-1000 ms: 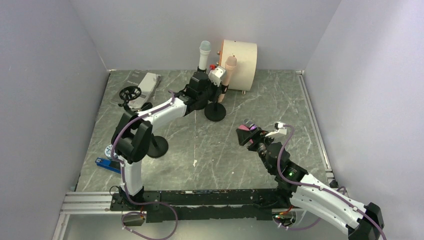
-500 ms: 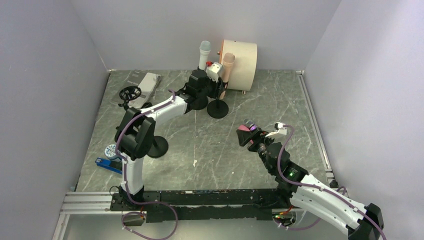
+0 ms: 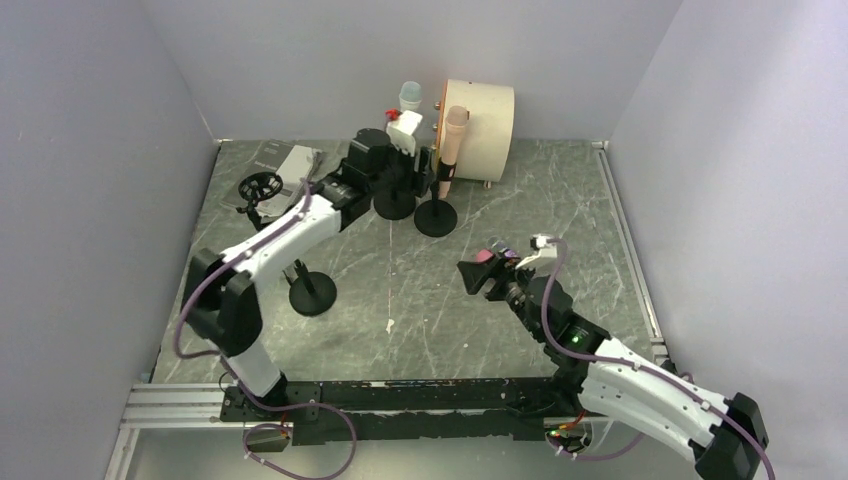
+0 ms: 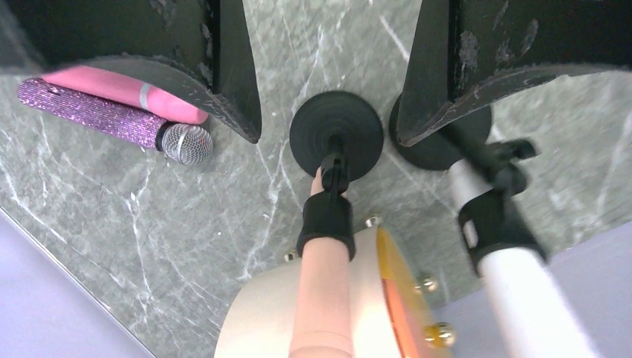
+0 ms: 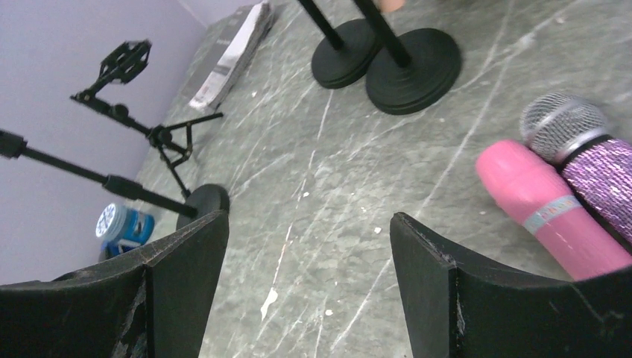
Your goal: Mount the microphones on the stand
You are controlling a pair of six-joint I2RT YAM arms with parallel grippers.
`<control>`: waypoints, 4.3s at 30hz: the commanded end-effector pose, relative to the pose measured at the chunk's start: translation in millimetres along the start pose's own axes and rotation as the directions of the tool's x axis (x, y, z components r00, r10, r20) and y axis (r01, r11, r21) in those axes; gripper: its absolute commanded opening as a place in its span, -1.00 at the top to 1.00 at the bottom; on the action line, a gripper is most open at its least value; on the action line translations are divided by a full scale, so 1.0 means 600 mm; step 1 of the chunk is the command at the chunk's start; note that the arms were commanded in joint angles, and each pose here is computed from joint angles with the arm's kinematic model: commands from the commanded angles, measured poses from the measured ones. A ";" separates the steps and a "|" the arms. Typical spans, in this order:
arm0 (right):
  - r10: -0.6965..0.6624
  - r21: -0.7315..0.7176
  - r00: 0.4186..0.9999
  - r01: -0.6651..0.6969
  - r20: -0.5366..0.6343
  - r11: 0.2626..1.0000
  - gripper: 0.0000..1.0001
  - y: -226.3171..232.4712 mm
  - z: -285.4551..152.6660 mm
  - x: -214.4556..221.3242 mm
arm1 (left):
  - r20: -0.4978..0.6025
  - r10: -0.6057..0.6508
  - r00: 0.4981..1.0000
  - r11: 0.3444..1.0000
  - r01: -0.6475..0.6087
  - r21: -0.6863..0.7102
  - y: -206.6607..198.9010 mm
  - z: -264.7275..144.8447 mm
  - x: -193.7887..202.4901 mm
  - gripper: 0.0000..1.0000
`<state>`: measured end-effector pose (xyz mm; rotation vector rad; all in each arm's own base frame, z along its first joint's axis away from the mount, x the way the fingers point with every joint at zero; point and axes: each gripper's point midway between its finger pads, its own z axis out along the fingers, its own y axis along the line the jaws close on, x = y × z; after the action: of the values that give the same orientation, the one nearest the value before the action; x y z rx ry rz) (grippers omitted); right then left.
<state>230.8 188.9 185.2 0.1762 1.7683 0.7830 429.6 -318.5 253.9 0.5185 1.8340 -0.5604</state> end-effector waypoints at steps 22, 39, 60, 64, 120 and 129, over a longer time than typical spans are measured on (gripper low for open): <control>-0.288 -0.658 0.958 0.211 -0.009 0.723 -0.62 0.450 0.237 0.122 | 0.105 0.040 0.994 0.867 0.018 -0.499 0.109 -0.460 -0.102 -0.52; -0.339 -0.802 0.940 0.225 0.030 0.554 -0.19 0.532 0.286 0.224 | 0.162 0.045 0.986 0.861 0.045 -0.507 0.109 -0.529 -0.090 -0.54; -0.374 -0.718 0.923 0.318 0.086 0.620 1.00 0.459 0.235 0.145 | 0.117 -0.011 0.993 0.944 0.049 -0.327 0.057 -0.468 -0.069 -0.55; -0.350 -0.695 0.937 0.247 -0.008 0.676 1.00 0.399 0.216 0.129 | 0.100 -0.036 0.994 0.966 0.060 -0.251 0.036 -0.439 -0.057 -0.56; 0.105 -0.322 0.955 -0.195 -0.279 0.926 -0.04 0.215 0.158 0.014 | -0.259 -0.198 0.945 0.910 0.276 0.309 -0.132 -0.273 0.281 0.95; 0.088 -0.303 0.921 -0.213 -0.379 0.929 -0.14 0.239 0.146 0.083 | -0.210 -0.201 0.957 0.918 0.259 0.301 -0.130 -0.263 0.234 0.95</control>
<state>253.1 350.3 202.7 -0.0930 1.9780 1.2588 203.3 -259.8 125.8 0.6056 2.1593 -0.9866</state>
